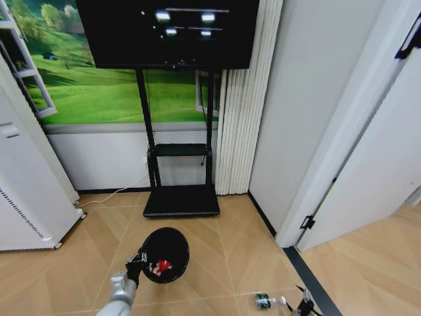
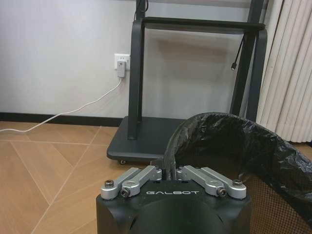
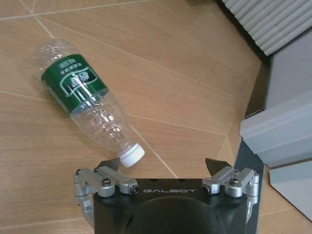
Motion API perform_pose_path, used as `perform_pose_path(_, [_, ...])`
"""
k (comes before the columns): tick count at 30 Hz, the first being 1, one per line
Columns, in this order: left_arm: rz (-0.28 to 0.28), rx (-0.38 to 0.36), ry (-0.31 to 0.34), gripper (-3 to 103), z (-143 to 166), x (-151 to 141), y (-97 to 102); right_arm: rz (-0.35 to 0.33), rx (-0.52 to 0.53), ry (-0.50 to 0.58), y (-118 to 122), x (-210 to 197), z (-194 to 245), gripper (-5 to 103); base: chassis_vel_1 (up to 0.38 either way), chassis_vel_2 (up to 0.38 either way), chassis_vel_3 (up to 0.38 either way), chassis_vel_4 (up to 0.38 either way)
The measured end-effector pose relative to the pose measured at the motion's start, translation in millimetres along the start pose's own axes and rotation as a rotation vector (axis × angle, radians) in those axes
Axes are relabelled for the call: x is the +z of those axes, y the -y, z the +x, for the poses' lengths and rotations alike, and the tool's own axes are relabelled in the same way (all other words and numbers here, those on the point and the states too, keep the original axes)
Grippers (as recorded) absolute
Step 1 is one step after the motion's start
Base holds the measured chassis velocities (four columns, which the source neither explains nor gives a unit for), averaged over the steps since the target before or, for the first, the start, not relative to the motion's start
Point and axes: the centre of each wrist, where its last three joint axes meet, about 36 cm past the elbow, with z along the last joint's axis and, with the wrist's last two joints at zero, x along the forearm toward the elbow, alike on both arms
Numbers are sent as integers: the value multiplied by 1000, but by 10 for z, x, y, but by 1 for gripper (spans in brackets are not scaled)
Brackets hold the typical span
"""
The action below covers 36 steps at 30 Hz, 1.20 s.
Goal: Pick up the trash bin and place the garbage on the floor into it.
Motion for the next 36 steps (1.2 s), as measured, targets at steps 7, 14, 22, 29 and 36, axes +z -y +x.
perform_pose_path(7, [4,-3,-5,7,-16,21,6,-3,-8,36,-34,-209,-268,99,0,0,0,0])
perform_pose_path(14, [3,-5,-8,7,-17,28,-1,26,-59,36,-172,-252,-355,99,0,0,0,0])
perform_pose_path(22, [1,-8,-11,7,-24,34,-21,74,-96,43,-198,-259,-370,99,0,0,0,0])
perform_pose_path(29, [0,-8,-10,7,-25,29,-26,97,-79,65,-1,-331,-391,99,0,0,0,0])
perform_pose_path(36, [-2,-5,-4,7,-25,-7,-25,63,-20,52,166,-235,-301,100,0,0,0,0])
